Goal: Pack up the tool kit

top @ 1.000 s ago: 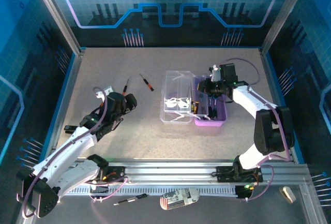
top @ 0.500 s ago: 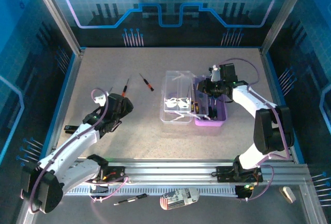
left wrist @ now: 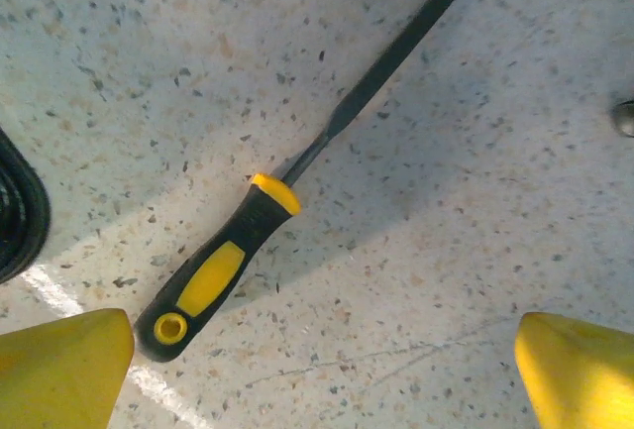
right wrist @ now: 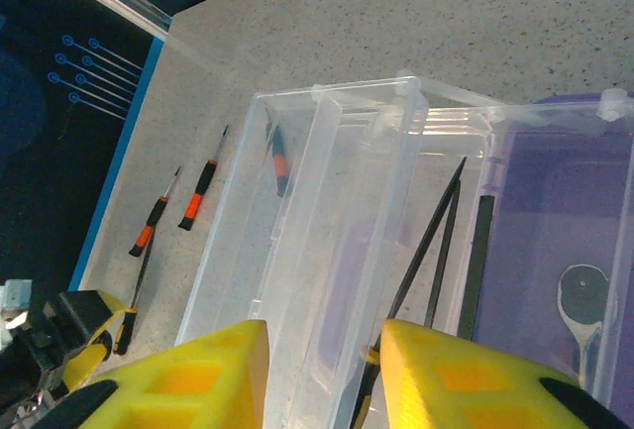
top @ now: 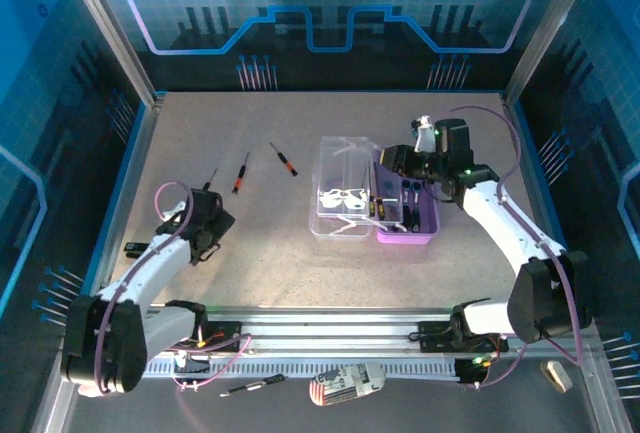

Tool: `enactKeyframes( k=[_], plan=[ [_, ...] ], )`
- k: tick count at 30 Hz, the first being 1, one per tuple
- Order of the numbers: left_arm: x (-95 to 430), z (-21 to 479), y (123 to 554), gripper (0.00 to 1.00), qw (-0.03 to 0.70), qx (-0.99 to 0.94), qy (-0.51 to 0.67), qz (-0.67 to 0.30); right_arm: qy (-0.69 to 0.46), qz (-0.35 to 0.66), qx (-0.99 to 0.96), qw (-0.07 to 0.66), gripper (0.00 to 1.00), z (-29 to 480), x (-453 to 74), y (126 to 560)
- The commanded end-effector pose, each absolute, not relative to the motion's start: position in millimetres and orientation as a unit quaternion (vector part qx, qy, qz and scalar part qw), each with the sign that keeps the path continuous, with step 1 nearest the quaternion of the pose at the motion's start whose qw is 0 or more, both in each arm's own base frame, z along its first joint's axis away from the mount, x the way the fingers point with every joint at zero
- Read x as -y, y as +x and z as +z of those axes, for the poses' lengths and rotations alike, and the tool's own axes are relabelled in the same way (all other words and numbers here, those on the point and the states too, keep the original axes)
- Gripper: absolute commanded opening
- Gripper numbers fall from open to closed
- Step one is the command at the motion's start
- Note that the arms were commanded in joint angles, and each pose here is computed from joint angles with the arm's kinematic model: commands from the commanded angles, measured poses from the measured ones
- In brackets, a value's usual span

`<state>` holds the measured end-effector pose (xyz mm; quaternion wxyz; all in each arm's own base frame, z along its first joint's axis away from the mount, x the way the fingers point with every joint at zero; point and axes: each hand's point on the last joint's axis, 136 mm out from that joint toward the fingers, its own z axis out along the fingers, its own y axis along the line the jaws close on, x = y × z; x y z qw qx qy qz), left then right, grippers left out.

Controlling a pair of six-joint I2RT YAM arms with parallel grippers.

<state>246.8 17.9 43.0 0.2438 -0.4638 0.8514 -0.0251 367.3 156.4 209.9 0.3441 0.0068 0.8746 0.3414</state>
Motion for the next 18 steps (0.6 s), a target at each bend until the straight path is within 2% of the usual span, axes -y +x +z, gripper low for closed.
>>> enactKeyframes(
  k=[1, 7, 18],
  plan=[
    [-13.8, 43.8, 264.7, 0.99, 0.244, -0.855, -0.455, -0.051, 0.001, 0.339, -0.876, 0.344, 0.36, 209.6, -158.1, 357.1],
    [-14.3, 33.1, 266.7, 0.99, 0.212, -0.871, -0.442, -0.029, -0.001, 0.335, -0.874, 0.352, 0.36, 214.4, -154.8, 350.8],
    [-3.2, 41.0, 273.4, 0.89, 0.213, -0.89, -0.4, -0.054, 0.0, 0.338, -0.871, 0.357, 0.36, 217.9, -155.7, 353.8]
  ],
)
